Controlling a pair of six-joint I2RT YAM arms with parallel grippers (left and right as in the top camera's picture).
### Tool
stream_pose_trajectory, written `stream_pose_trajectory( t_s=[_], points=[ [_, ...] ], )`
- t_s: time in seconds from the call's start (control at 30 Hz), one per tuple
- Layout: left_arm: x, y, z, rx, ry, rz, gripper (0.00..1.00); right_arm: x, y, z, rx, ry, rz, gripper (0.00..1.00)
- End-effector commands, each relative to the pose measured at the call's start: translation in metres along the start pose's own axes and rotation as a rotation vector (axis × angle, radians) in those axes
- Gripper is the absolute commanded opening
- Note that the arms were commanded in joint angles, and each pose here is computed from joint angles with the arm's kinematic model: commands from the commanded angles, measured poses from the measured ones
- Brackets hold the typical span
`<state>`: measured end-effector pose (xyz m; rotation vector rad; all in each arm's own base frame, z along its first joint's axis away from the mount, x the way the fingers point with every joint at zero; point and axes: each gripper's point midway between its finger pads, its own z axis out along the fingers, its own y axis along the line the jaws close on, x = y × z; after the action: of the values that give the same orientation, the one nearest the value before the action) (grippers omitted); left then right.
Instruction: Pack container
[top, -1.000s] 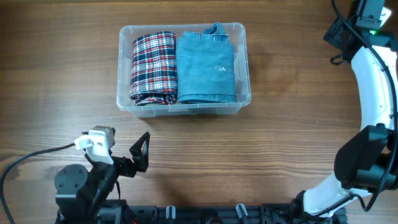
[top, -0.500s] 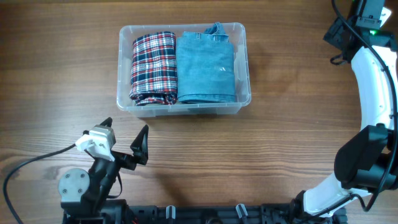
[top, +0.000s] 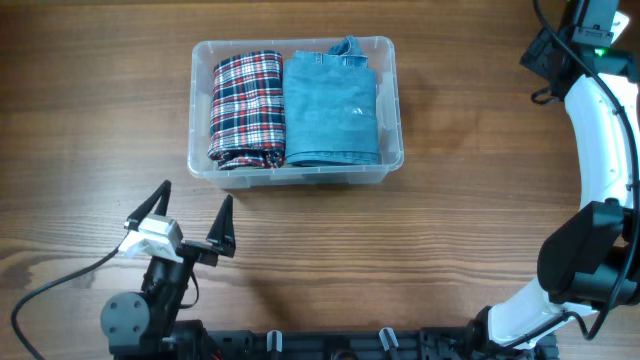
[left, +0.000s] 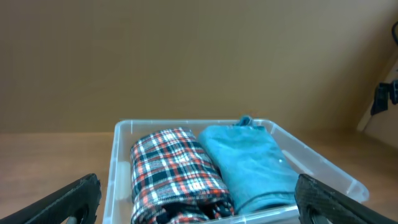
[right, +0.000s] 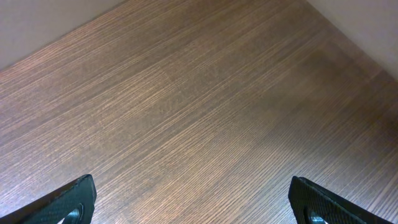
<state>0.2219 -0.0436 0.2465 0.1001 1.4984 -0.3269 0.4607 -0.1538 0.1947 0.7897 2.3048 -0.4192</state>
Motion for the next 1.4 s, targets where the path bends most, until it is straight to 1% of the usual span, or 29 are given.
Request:
stream_pose_trajectory(
  t_s=[0.0, 0.33, 0.47, 0.63, 0.9, 1.0, 1.37],
  points=[
    [0.004, 0.005, 0.002, -0.014, -0.028, 0.023, 1.0, 0.005, 0.001, 0.007, 0.0, 0.018, -0.004, 1.0],
    [0.033, 0.013, 0.011, -0.011, -0.045, 0.028, 1.0, 0.005, 0.001, 0.007, 0.001, 0.018, -0.004, 1.0],
    [0.05, 0.016, 0.013, -0.017, -0.01, 0.017, 1.0, 0.005, 0.001, 0.007, 0.001, 0.018, -0.003, 1.0],
    [0.051, 0.016, 0.013, -0.017, -0.006, 0.016, 1.0, 0.005, 0.001, 0.007, 0.001, 0.018, -0.004, 1.0],
    [0.07, 0.019, 0.012, -0.029, 0.071, -0.009, 1.0, 0.005, 0.001, 0.007, 0.001, 0.018, -0.004, 1.0],
    [0.082, 0.021, 0.011, -0.037, 0.12, -0.024, 1.0, 0.005, 0.001, 0.007, 0.001, 0.018, -0.004, 1.0],
    [0.083, 0.021, 0.011, -0.037, 0.122, -0.025, 1.0, 0.005, 0.001, 0.007, 0.001, 0.018, -0.004, 1.0]
  ],
)
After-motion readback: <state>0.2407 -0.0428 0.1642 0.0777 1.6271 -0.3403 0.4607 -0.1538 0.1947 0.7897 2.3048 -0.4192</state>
